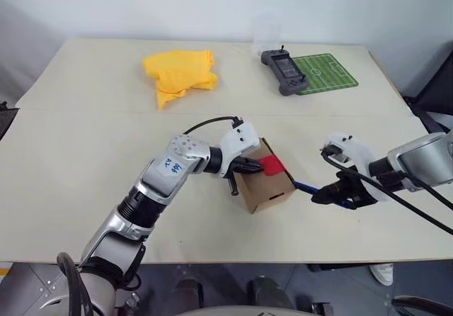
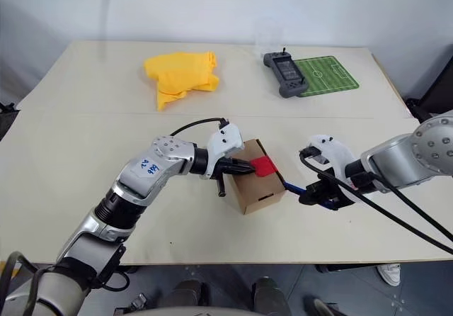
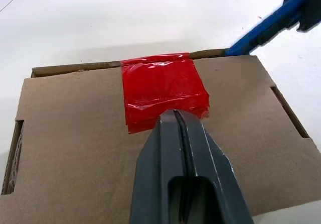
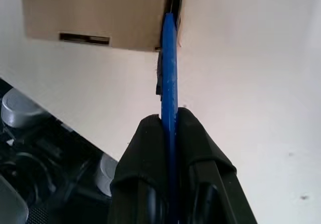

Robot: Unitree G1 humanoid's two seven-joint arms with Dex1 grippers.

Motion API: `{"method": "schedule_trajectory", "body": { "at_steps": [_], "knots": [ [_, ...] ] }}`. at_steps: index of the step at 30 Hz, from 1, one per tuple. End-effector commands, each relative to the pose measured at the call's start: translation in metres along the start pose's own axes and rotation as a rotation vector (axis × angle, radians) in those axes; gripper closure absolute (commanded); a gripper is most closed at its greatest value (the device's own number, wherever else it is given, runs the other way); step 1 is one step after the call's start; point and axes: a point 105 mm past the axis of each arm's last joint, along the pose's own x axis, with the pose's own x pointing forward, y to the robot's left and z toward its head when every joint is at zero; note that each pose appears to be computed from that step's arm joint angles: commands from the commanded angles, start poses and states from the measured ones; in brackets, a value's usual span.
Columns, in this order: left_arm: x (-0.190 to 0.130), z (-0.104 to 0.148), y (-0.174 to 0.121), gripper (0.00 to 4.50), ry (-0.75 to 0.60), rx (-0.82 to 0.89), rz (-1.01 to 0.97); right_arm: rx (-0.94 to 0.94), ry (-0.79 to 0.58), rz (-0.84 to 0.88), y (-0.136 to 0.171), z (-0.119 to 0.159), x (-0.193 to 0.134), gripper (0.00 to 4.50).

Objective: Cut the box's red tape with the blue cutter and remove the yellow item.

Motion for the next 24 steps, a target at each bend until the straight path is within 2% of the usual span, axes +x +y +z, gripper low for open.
{"method": "schedule_trajectory", "body": {
  "at_steps": [1, 8, 15, 20, 22, 24],
  "knots": [
    [0.002, -0.034, 0.000, 4.50, 0.115, -0.073, 0.019, -0.012, 0.005, 0.038, 0.008, 0.000, 0.001, 4.47],
    [0.001, -0.033, 0.001, 4.50, 0.114, -0.073, 0.025, -0.024, 0.011, 0.050, 0.012, 0.002, -0.004, 4.47],
    [-0.001, -0.032, 0.002, 4.50, 0.102, -0.070, 0.031, -0.045, -0.130, -0.033, 0.007, 0.039, -0.047, 4.47],
    [-0.006, -0.027, 0.004, 4.50, 0.074, -0.054, 0.023, -0.021, -0.166, 0.019, 0.010, 0.046, -0.070, 4.47],
    [-0.012, -0.022, 0.006, 4.50, 0.041, -0.053, 0.018, 0.006, -0.214, 0.006, 0.001, 0.045, -0.077, 4.47],
    [-0.020, -0.012, 0.008, 4.50, -0.030, -0.049, 0.004, 0.050, -0.313, -0.048, -0.022, 0.040, -0.080, 4.47]
  ]
}}
